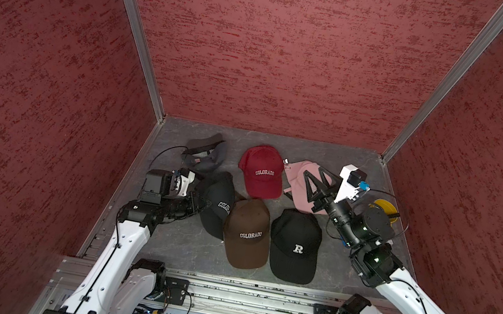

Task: Open the adjustable buckle of the baseball cap
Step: Place the baseball cap at the center of the board, then pick up the baseball cap from the center of the board.

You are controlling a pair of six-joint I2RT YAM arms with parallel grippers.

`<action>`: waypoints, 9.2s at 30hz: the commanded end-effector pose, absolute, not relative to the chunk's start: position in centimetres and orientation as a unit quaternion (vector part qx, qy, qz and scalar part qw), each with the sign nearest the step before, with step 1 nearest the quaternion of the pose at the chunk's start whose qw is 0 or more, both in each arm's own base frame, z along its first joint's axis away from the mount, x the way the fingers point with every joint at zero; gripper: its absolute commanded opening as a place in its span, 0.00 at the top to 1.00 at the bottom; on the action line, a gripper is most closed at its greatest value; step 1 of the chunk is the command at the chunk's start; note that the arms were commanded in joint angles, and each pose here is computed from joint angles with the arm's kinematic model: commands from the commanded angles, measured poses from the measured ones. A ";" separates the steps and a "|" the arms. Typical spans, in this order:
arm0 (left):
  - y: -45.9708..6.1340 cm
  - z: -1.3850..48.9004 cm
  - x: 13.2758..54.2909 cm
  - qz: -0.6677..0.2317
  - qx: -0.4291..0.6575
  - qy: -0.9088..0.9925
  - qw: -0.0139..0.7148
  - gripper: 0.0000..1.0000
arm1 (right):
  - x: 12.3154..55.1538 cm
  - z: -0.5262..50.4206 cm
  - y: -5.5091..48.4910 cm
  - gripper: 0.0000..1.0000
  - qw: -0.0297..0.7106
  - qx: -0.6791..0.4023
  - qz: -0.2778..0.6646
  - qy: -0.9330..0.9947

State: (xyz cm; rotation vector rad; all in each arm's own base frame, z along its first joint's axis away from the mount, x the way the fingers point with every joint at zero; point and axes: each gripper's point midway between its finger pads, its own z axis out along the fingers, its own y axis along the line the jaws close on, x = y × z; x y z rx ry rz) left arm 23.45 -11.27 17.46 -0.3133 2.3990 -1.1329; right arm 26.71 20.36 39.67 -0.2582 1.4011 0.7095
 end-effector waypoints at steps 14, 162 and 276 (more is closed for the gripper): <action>-8.0 15.3 25.2 -0.373 -0.191 0.883 0.210 0.62 | 26.6 40.2 20.8 0.46 0.717 -0.157 0.290 0.614; -20.1 39.3 35.8 -0.273 -0.366 0.683 0.570 1.00 | 32.2 32.9 32.5 0.55 0.640 -0.266 0.330 0.641; -23.7 33.7 33.3 0.146 0.572 0.518 0.619 0.59 | 28.0 33.7 29.8 1.00 0.369 -0.399 0.557 0.628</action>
